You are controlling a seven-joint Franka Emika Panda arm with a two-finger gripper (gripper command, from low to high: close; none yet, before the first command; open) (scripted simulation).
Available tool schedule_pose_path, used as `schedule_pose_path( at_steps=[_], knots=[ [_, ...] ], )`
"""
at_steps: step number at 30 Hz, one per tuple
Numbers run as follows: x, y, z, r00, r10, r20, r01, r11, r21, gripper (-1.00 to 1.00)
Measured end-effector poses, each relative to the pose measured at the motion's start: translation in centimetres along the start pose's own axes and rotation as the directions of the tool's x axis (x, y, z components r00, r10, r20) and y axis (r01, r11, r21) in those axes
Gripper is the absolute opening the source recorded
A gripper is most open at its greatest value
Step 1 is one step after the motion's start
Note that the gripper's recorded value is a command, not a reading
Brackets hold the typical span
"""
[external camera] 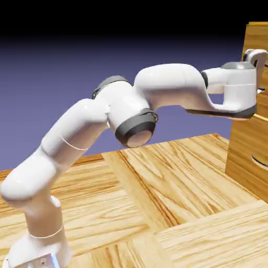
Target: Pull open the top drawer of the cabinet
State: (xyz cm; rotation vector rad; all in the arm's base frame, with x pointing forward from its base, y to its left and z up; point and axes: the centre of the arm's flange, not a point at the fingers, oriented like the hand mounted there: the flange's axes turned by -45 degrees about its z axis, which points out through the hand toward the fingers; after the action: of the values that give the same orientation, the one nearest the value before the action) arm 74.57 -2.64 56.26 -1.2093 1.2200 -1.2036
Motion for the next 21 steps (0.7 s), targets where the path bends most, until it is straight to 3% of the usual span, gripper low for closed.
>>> schedule_pose_path(
  at_steps=[19,20,21],
  knots=[
    [-0.1,-0.1,4.4,1.000,-0.003,0.003,0.003,1.000,0.003,0.00],
    [-0.2,-0.1,4.5,1.000,-0.006,0.004,0.006,1.000,0.008,-1.00],
    [-0.2,-0.1,4.5,1.000,-0.006,0.004,0.006,1.000,0.008,-1.00]
  ],
)
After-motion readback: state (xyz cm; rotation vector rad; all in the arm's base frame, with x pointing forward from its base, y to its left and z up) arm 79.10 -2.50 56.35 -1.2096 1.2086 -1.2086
